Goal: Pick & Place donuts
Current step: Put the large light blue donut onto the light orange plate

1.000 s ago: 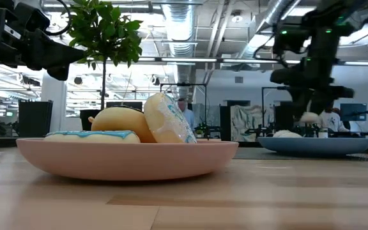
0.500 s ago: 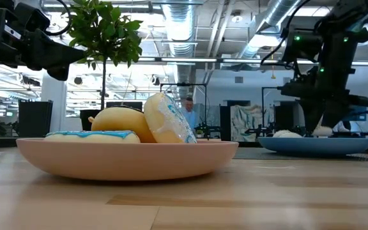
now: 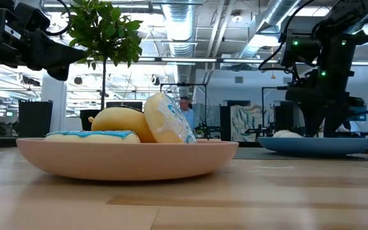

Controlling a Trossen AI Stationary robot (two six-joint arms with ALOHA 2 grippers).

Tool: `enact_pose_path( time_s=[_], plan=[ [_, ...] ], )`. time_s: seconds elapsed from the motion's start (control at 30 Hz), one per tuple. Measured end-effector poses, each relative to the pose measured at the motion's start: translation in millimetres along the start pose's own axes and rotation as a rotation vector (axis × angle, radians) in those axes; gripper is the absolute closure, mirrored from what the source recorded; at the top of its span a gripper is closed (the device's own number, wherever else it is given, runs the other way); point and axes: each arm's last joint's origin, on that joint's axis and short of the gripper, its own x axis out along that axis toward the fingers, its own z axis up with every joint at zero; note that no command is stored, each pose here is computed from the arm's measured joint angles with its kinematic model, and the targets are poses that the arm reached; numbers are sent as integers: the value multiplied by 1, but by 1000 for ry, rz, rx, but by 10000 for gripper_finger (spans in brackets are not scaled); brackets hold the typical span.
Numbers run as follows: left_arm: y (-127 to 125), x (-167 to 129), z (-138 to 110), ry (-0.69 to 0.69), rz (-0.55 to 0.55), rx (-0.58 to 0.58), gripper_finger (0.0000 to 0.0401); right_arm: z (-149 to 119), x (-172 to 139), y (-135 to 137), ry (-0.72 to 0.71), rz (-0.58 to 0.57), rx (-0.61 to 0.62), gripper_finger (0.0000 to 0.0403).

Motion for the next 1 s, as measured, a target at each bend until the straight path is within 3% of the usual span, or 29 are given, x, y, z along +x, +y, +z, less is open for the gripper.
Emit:
enact_pose_path(
  time_s=[0.23,0.43,0.67,0.87,1.0],
  plan=[
    [0,0,0,0,0,0,401,0,-5,-1,-25,23,-65,143],
    [0,0,0,0,0,0,401,-5,-26,-9,-68,125,-6,143],
    [0,0,0,0,0,0,401,-25,-62,-7,-161,403,28,143],
    [0,0,0,0,0,0,401,-38,-88,16,-244,703,-28,143],
    [0,0,0,0,-1,0,401,-53,-86,38,-190,758,-117,143]
  ],
)
